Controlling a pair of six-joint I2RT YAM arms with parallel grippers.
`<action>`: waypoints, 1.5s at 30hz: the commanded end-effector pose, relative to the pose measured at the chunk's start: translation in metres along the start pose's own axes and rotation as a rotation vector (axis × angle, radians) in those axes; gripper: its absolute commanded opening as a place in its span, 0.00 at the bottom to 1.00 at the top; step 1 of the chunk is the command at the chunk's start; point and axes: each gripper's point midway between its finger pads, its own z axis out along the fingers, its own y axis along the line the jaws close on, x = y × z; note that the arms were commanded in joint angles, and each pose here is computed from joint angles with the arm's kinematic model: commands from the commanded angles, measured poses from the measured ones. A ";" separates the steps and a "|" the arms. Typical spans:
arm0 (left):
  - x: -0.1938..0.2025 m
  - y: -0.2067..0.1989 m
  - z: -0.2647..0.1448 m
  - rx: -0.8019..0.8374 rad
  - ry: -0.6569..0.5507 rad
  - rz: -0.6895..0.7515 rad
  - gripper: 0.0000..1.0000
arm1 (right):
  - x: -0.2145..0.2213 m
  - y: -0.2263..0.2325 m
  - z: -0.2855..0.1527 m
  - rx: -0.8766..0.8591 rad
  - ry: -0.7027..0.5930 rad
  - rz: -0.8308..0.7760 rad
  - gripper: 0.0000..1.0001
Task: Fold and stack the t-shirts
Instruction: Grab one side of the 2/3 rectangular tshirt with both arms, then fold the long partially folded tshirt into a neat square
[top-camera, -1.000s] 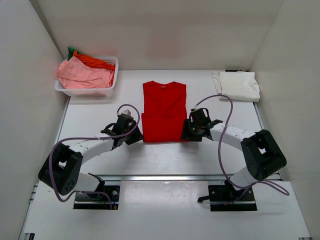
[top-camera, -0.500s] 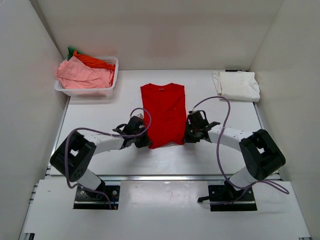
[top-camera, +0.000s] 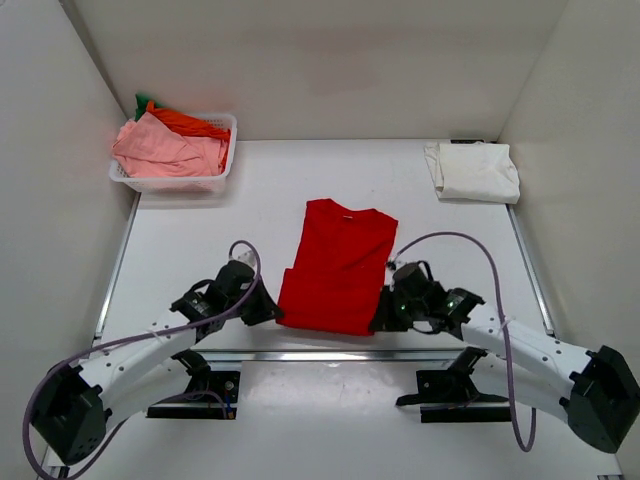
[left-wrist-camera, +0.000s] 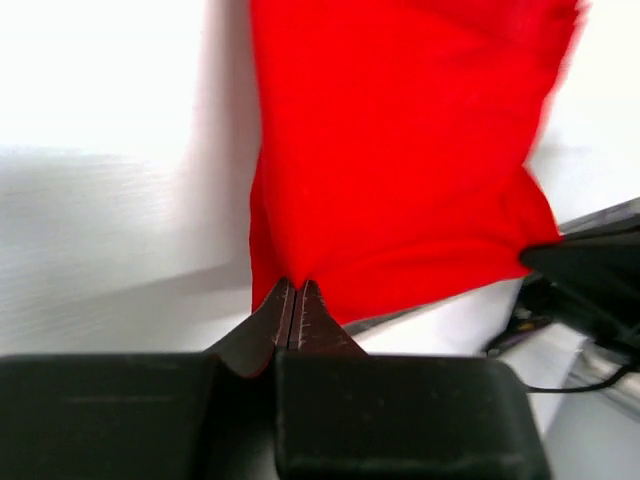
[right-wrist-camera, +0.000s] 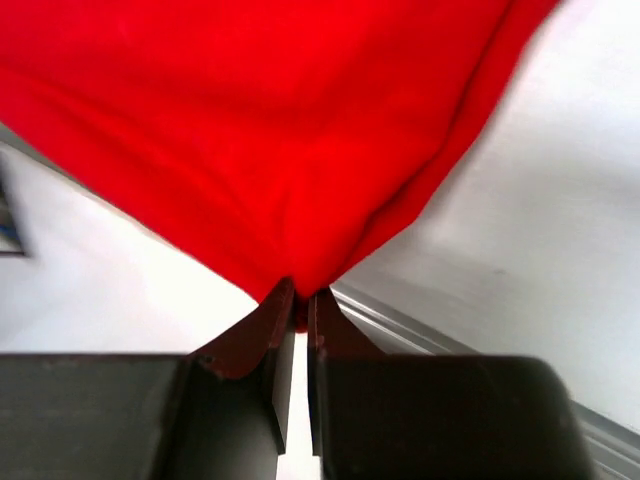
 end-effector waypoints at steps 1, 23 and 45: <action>-0.035 -0.036 -0.019 0.056 -0.062 -0.014 0.00 | -0.042 0.020 -0.033 -0.099 -0.065 0.000 0.00; -0.371 -0.096 0.145 0.131 -0.326 -0.133 0.38 | -0.424 -0.119 -0.012 0.153 -0.579 -0.018 0.52; -0.248 -0.044 0.133 0.031 -0.212 -0.119 0.41 | -0.320 -0.074 0.007 0.233 -0.456 -0.151 0.94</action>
